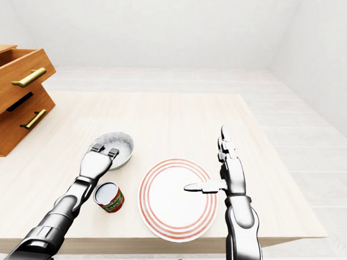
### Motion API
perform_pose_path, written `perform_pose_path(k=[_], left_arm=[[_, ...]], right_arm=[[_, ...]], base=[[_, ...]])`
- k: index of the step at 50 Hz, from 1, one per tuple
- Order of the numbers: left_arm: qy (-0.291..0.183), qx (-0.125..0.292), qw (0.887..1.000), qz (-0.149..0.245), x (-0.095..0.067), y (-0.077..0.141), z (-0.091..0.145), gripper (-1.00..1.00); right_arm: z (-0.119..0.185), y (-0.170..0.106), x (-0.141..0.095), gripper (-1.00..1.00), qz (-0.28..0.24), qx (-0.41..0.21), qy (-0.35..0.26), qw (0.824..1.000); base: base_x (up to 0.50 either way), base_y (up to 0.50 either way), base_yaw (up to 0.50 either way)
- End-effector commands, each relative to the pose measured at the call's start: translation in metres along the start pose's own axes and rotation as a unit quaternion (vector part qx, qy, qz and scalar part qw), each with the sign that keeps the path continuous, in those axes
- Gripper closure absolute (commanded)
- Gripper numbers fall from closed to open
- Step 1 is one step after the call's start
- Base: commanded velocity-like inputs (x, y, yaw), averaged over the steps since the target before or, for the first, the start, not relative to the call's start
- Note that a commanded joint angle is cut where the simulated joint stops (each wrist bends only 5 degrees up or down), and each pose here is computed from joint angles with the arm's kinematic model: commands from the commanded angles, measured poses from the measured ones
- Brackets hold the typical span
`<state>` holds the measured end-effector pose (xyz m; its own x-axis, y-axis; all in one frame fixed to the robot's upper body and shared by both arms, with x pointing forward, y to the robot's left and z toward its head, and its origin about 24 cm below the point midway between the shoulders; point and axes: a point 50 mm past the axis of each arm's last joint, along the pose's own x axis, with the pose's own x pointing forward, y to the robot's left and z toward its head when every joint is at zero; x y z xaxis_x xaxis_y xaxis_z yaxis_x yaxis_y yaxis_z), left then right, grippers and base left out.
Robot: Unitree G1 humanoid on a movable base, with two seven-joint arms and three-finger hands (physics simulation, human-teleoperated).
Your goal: Put the bowl on the plate.
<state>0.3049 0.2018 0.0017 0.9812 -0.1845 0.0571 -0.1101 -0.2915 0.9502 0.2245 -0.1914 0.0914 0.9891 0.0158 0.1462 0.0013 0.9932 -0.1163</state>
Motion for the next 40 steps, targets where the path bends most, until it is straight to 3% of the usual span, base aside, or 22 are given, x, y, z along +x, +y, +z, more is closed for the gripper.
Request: perform_pose_path(k=[1,4,15,16,21,24,40], left_arm=[[-0.002,-0.001,1.000,-0.028,-0.012,-0.013,0.002,-0.15],[-0.001,-0.001,1.000,-0.026,-0.012,-0.013,0.001,-0.14],[0.004,0.000,1.000,-0.020,-0.011,-0.010,-0.003,0.29],[0.005,0.001,1.000,-0.021,-0.010,-0.010,-0.004,0.43],[0.009,0.000,1.000,-0.018,-0.009,-0.009,-0.006,0.63],[0.012,-0.001,1.000,-0.012,-0.010,-0.007,-0.007,1.00],[0.022,-0.003,1.000,0.010,-0.011,0.001,-0.012,1.00]], right_arm=[[0.000,0.000,0.000,-1.00,0.000,0.000,-0.001,1.000],[0.000,0.000,-0.001,-1.00,-0.001,0.000,0.000,1.000],[-0.001,0.000,0.000,-1.00,0.000,-0.001,0.002,1.000],[-0.002,-0.001,0.001,-1.00,-0.001,-0.001,0.005,1.000],[-0.001,-0.001,0.001,-1.00,-0.001,-0.001,0.003,1.000],[0.000,0.000,0.001,-1.00,-0.001,-0.002,0.001,1.000],[-0.008,-0.003,0.002,-1.00,-0.005,0.000,0.016,1.000]], base=[[0.00,0.00,0.00],[0.00,0.00,0.00],[0.00,0.00,0.00],[0.00,0.00,0.00],[0.00,0.00,0.00],[0.00,0.00,0.00],[0.00,0.00,0.00]])
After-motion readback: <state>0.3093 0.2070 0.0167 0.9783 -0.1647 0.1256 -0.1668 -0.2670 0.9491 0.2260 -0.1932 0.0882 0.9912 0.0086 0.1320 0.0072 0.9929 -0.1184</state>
